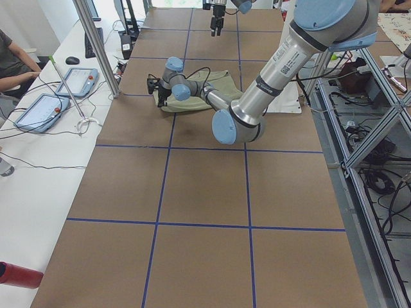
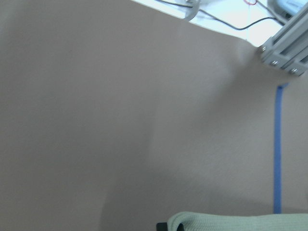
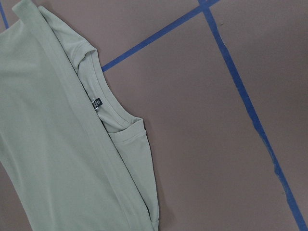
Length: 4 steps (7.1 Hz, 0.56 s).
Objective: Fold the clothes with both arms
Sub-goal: 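Drag the shirt corner with the left gripper farther from the robot, straightening it, then release the shirt and raise the left gripper while the right arm approaches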
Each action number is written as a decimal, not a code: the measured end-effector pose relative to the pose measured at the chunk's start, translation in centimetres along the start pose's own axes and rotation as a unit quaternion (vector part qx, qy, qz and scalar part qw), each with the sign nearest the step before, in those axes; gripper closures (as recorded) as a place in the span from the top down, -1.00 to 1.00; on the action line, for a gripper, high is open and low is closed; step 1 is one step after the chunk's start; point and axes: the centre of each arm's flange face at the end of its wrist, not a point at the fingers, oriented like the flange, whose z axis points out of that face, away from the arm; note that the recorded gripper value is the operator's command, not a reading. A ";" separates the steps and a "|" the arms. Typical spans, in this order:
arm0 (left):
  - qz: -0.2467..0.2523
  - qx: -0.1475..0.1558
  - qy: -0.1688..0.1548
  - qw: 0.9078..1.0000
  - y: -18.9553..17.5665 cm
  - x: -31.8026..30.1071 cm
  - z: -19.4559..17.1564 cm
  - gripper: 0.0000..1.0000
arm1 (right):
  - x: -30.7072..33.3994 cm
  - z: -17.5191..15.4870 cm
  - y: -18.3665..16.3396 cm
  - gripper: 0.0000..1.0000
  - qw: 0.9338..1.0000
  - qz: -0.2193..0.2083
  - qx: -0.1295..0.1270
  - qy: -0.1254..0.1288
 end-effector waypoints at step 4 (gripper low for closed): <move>0.007 0.042 0.014 0.999 -1.2 0.7 2.8 1.00 | -0.4 -0.2 -0.1 1.00 1.000 0.001 0.003 -0.003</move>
